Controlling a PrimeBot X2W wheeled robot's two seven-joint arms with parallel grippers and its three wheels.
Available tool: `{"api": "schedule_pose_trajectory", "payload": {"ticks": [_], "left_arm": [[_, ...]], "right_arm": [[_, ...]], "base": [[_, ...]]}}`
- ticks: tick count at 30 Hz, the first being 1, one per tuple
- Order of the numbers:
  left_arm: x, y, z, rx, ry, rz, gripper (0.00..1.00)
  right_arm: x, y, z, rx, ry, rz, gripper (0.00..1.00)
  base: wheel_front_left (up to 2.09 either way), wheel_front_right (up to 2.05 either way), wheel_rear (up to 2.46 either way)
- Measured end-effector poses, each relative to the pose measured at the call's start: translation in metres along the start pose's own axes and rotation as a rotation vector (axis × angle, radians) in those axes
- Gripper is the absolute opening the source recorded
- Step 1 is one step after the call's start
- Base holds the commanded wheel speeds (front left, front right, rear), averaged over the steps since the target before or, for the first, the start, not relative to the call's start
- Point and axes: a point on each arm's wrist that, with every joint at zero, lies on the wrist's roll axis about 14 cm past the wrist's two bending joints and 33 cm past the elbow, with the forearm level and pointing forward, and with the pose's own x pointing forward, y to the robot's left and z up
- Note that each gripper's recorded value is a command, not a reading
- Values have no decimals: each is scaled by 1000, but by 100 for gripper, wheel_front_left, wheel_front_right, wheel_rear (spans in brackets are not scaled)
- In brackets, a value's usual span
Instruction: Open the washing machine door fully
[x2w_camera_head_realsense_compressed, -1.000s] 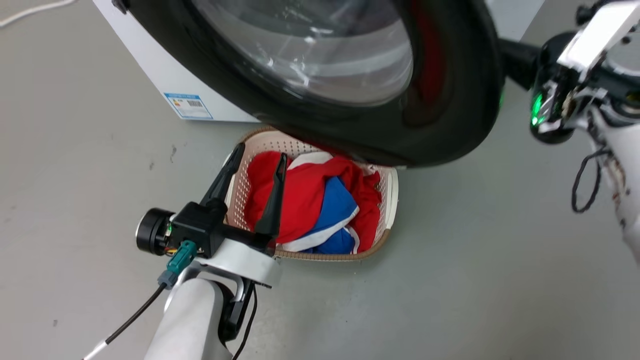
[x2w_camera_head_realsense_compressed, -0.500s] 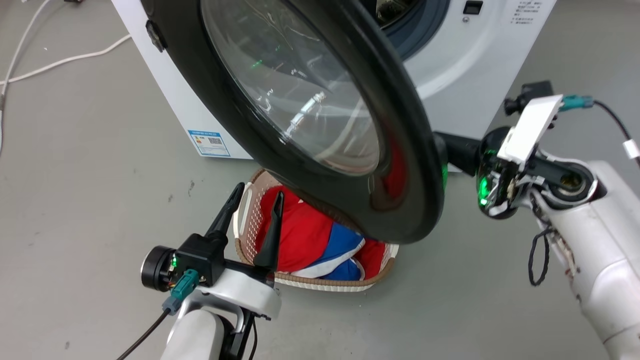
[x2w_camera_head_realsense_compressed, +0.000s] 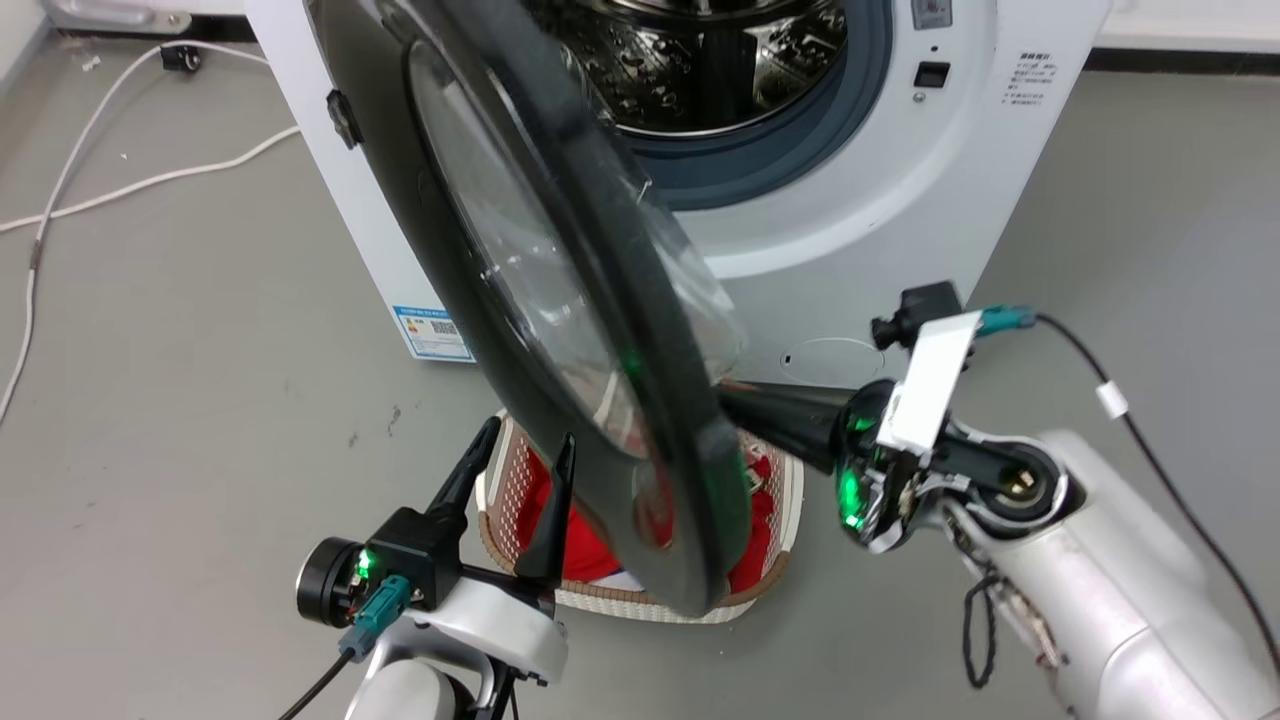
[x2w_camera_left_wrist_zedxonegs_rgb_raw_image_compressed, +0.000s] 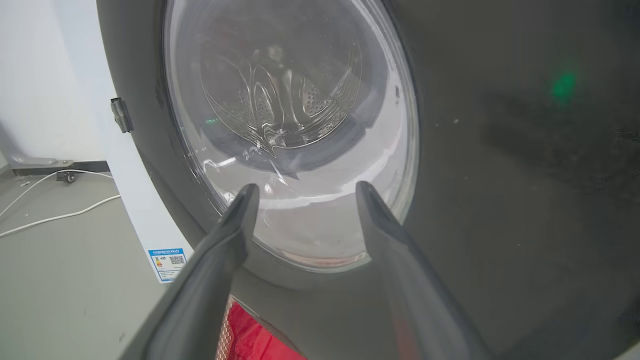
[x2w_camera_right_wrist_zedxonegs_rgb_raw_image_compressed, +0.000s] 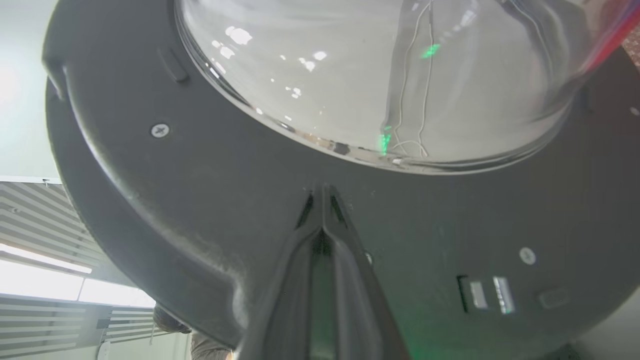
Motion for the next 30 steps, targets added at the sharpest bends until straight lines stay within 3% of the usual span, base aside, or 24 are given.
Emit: {"api": "schedule_pose_trajectory", "payload": {"ticks": [11, 17, 23, 30], "left_arm": [[-15, -1, 6, 1, -12, 7, 100], [-21, 0, 9, -6, -20, 14, 100], [-28, 3, 10, -10, -23, 31, 100], [-37, 6, 8, -24, -20, 51, 100]], "right_arm": [[3, 10, -31, 27, -13, 43, 0], [-15, 5, -14, 74, -185, 51, 0], [-56, 0, 11, 102, -433, 70, 0], [-122, -20, 23, 6, -723, -7, 0]], "base": [[0, 0, 0], [0, 0, 0], [0, 0, 0], [0, 0, 0]]}}
